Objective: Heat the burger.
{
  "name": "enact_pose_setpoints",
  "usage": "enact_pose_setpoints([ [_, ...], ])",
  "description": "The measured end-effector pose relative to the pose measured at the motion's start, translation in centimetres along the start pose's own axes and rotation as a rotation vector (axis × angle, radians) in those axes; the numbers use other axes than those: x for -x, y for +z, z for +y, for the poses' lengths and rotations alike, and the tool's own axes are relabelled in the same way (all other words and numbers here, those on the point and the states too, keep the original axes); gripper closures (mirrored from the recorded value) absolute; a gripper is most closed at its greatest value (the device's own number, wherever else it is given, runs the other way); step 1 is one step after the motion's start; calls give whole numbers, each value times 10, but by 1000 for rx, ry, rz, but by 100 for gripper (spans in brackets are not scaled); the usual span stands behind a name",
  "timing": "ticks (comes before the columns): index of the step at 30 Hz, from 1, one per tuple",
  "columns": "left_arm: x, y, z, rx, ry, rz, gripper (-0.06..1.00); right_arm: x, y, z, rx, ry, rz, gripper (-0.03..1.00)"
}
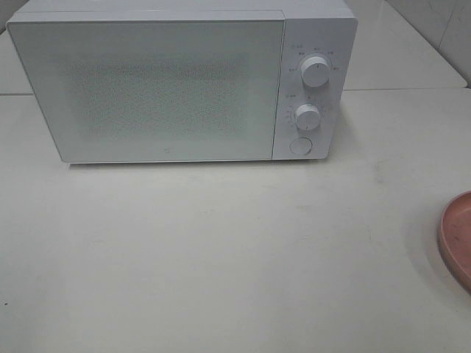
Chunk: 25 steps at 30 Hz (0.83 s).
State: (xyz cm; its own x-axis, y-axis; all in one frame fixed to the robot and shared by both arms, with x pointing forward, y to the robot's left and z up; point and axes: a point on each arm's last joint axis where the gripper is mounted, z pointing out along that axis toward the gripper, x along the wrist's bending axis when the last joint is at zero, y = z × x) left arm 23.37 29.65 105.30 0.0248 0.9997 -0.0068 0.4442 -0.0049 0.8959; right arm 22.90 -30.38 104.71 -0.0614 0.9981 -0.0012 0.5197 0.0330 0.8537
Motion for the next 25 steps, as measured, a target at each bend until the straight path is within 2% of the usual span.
enact_pose_setpoints([
  [25,0,0,0,0,0,0,-3,0,0,0,0,0,0,20],
])
